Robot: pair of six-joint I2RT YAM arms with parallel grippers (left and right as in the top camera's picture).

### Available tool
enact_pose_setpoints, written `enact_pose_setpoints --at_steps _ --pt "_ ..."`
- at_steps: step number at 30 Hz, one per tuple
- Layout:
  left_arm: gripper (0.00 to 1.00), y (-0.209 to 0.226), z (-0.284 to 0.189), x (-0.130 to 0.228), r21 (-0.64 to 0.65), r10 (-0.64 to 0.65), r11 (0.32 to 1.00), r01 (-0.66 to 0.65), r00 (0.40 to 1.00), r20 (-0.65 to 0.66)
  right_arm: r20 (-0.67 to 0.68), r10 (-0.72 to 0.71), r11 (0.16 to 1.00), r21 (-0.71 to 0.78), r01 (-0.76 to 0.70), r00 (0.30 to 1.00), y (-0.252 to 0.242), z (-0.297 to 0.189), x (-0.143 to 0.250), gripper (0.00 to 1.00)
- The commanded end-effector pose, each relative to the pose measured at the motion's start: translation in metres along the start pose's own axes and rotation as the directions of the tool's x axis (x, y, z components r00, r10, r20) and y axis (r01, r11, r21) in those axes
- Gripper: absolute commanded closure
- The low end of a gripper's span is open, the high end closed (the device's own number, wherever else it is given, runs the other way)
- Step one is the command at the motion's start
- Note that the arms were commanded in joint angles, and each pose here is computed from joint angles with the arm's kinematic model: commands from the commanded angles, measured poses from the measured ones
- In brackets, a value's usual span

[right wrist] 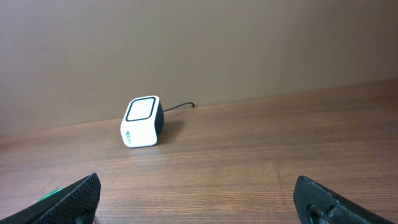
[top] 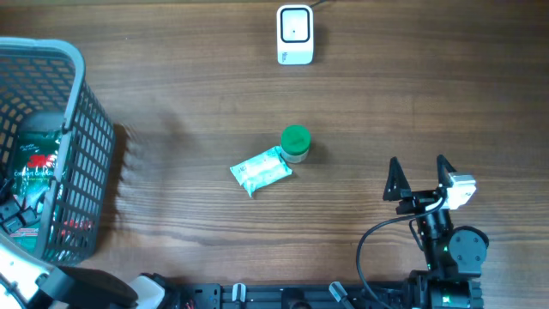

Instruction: Scan the item barcode

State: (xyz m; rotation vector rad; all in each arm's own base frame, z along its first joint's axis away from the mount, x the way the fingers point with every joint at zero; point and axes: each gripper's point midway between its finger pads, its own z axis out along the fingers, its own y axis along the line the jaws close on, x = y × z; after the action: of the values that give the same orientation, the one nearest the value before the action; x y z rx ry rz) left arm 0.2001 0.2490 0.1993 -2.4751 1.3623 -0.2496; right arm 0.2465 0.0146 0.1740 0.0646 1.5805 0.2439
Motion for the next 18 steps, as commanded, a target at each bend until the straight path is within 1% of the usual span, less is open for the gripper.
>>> enact_pose_setpoints --at_steps 1,4,8,9,10,11,12,13,14,16,18 --pt "0.00 0.007 0.015 0.007 -0.056 0.000 0.998 -0.003 0.998 -0.065 0.011 -0.013 1.000 0.000 0.013 1.000 0.000 0.000 -0.002 0.01" --pt "0.00 0.016 0.025 -0.005 -0.108 -0.028 0.994 0.028 1.000 -0.003 0.011 -0.013 1.000 0.001 0.013 1.000 0.000 0.000 -0.002 0.00" --pt "0.00 0.020 0.031 -0.026 -0.160 0.001 0.987 0.018 0.993 0.119 0.010 -0.013 1.000 0.000 0.013 1.000 0.000 0.000 -0.002 0.00" --pt "0.00 0.018 0.033 -0.035 -0.171 0.020 0.985 0.010 0.985 0.174 0.010 -0.013 1.000 0.001 0.013 1.000 0.000 0.000 -0.002 0.00" --pt "0.00 0.013 0.035 -0.042 -0.177 0.070 0.984 -0.031 0.974 0.217 0.010 -0.014 1.000 0.001 0.014 1.000 0.000 0.000 -0.002 0.00" --pt "0.00 0.002 0.040 -0.049 -0.191 0.184 0.972 -0.136 0.948 0.258 0.010 -0.014 1.000 0.001 0.014 1.000 0.000 0.000 -0.002 0.00" --pt "0.00 -0.006 0.046 -0.049 -0.207 0.263 0.955 -0.212 0.927 0.268 0.010 -0.014 1.000 0.000 0.014 1.000 0.000 0.000 -0.002 0.00" --pt "0.02 -0.013 0.054 -0.047 -0.223 0.337 0.933 -0.282 0.903 0.265 0.011 -0.014 1.000 0.001 0.014 1.000 0.000 0.000 -0.002 0.00" --pt "0.07 -0.020 0.064 -0.045 -0.253 0.411 0.903 -0.348 0.872 0.268 0.011 -0.014 1.000 0.001 0.014 1.000 0.000 0.000 -0.002 0.00" --pt "0.06 -0.019 0.079 -0.047 -0.327 0.470 0.866 -0.378 0.838 0.275 0.011 -0.013 1.000 0.001 0.013 1.000 0.000 0.000 -0.002 0.00" --pt "0.06 -0.009 0.095 -0.045 -0.417 0.514 0.822 -0.387 0.819 0.254 0.011 -0.013 1.000 0.000 0.013 1.000 0.000 0.000 -0.002 0.00"
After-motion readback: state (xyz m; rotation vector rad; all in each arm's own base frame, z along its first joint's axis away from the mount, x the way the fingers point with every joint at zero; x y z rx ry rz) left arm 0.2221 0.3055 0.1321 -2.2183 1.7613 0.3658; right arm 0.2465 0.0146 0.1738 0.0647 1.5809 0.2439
